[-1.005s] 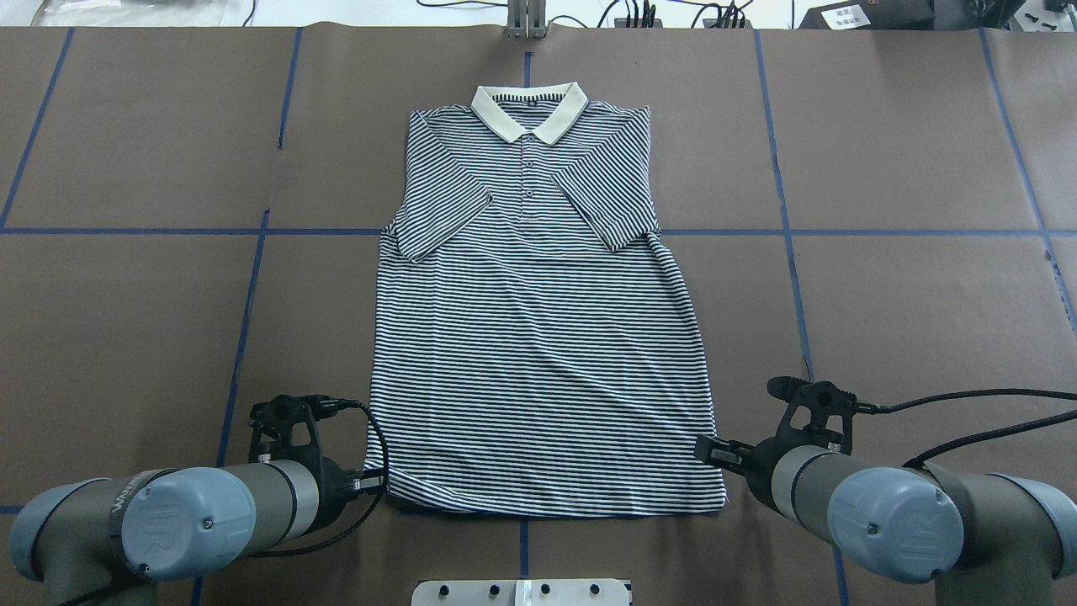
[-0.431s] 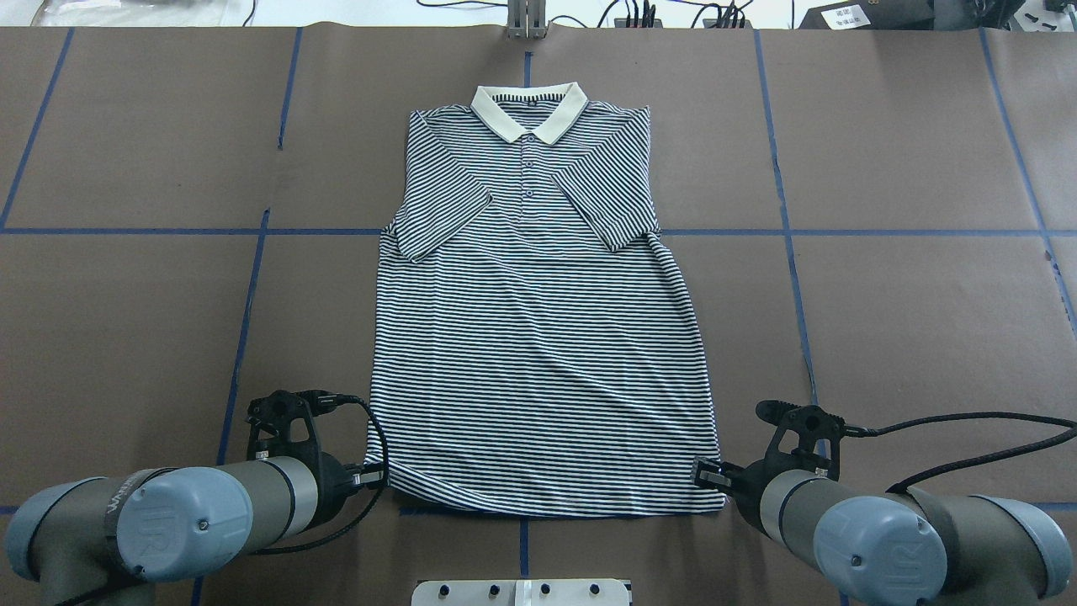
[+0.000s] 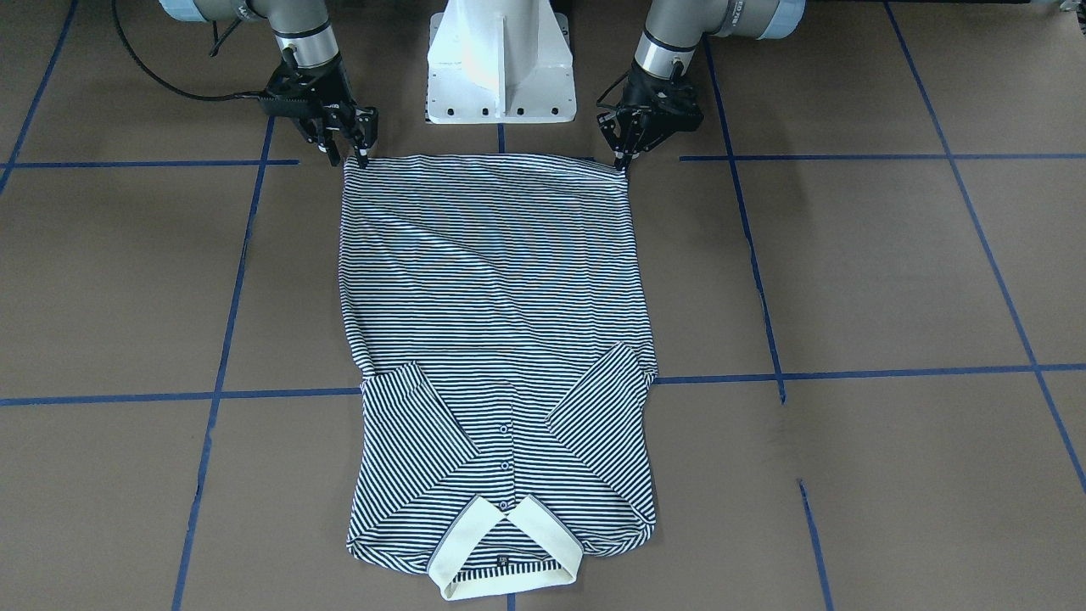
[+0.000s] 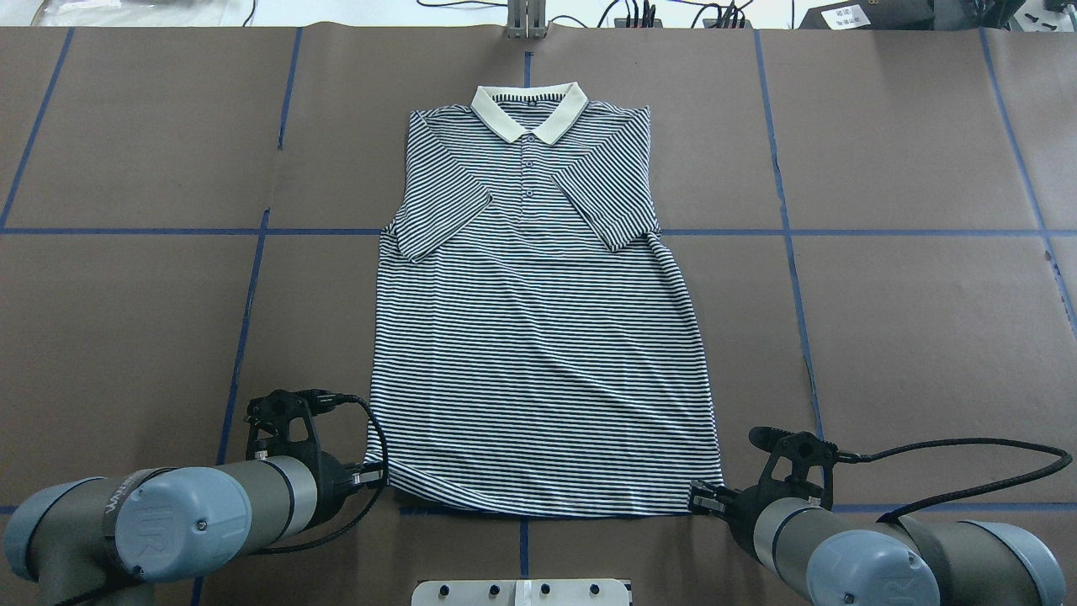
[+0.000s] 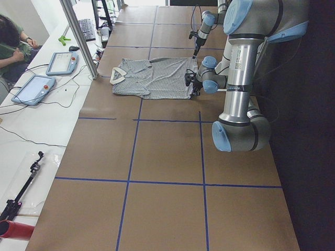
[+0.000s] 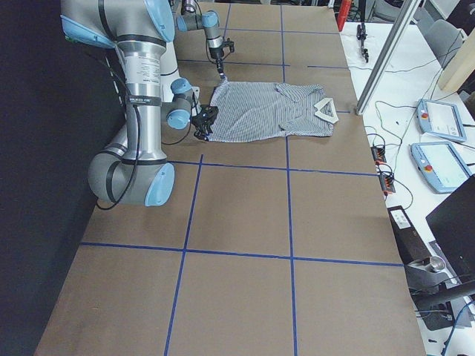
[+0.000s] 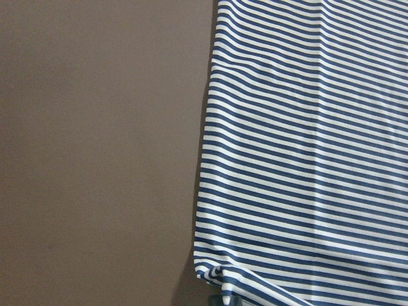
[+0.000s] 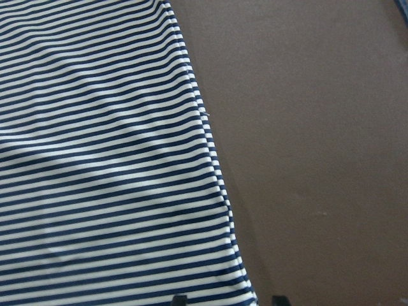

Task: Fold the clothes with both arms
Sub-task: 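Pinch the hem corners with both grippers, adjusting the grip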

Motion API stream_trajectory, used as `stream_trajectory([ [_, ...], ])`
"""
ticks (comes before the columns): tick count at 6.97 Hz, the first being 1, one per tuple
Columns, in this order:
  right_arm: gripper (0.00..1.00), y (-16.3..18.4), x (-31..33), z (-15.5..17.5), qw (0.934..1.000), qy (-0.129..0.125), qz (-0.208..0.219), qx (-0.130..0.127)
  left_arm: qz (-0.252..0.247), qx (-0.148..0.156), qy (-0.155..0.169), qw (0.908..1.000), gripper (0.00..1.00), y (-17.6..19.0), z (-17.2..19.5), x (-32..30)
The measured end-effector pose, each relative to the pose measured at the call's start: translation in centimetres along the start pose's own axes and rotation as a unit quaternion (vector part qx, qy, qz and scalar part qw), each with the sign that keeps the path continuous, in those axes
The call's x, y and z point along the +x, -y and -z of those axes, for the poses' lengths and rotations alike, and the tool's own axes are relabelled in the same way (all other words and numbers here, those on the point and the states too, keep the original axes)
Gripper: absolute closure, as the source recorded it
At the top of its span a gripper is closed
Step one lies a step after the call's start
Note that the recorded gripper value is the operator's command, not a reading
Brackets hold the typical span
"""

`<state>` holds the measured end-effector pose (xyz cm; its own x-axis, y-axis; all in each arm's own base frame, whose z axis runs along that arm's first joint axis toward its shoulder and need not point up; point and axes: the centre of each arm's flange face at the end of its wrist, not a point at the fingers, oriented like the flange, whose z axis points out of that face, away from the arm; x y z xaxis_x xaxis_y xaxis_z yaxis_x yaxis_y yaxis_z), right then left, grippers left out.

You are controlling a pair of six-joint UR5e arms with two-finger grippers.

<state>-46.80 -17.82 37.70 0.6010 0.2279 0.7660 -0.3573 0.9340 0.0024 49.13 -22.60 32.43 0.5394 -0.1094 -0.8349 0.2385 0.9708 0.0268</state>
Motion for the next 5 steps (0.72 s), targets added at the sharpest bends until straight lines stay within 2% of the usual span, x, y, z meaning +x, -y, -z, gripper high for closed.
stream_trajectory([
  [5,0.52,-0.54,-0.11,-0.26,1.0000,-0.001,0.003,-0.002,0.001,0.004,-0.003,1.0000,1.00,0.19,0.58,-0.10],
])
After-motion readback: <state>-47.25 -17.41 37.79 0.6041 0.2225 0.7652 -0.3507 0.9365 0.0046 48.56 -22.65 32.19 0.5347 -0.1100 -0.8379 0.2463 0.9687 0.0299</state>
